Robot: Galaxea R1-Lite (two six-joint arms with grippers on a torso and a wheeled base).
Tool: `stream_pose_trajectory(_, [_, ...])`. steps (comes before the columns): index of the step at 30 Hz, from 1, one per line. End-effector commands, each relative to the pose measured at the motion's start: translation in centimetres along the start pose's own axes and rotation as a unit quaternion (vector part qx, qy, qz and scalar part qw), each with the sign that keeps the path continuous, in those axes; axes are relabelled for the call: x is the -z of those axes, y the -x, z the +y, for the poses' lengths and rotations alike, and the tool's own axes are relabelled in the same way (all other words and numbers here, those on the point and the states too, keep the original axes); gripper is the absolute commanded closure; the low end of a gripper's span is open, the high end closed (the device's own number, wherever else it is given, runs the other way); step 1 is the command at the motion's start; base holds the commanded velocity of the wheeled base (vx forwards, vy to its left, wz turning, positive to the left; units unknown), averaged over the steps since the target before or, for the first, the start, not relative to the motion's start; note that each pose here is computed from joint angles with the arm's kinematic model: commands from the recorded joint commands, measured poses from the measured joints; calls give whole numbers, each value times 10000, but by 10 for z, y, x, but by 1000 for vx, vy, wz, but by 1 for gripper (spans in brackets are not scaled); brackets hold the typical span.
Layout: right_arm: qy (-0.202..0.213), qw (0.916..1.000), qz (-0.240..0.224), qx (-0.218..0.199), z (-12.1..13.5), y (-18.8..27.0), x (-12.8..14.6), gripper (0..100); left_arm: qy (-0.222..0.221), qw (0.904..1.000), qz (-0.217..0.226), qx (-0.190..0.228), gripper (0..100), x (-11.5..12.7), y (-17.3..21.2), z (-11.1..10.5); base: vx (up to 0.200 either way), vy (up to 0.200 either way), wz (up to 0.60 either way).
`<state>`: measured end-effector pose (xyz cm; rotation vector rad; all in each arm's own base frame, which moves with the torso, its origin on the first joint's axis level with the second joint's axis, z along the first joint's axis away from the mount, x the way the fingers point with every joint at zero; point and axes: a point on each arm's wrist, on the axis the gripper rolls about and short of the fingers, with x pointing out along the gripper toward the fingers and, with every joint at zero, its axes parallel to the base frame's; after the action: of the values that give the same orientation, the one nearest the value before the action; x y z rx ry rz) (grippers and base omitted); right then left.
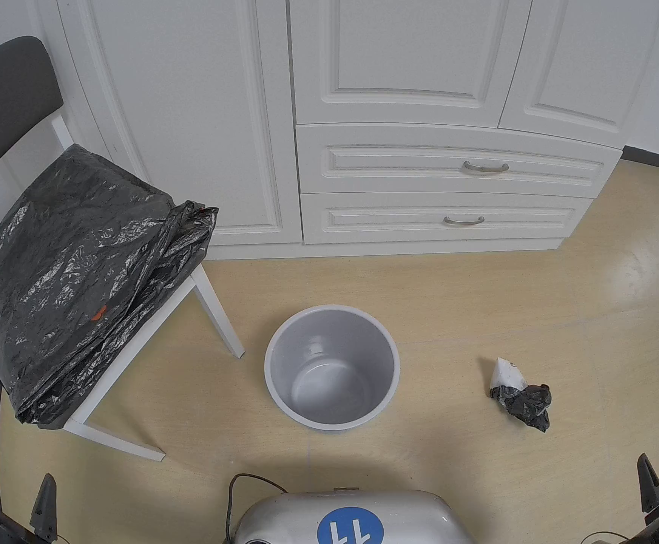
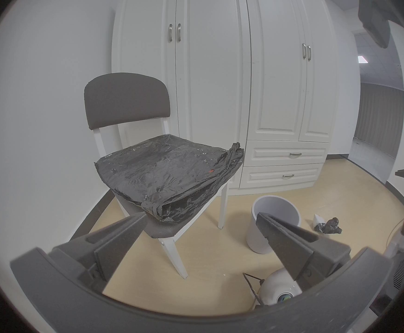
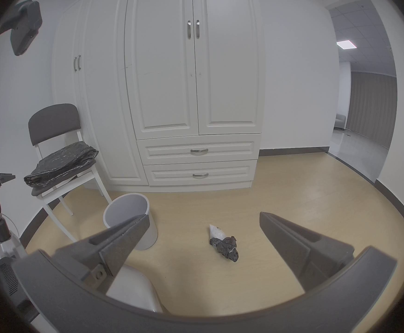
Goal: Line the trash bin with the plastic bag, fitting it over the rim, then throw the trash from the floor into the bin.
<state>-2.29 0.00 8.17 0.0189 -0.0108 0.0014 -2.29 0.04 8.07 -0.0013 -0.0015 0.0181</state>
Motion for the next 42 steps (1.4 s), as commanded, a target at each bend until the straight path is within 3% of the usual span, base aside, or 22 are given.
stream_pose_trajectory(1, [3, 10000, 16, -1, 0, 0, 5, 0, 1, 10000, 7, -2, 0, 5, 0, 0, 0, 0, 0])
stream_pose_trajectory(42, [64, 10000, 39, -31, 0, 0, 6, 0, 101, 9999, 7, -40, 0, 5, 0, 0, 0, 0, 0])
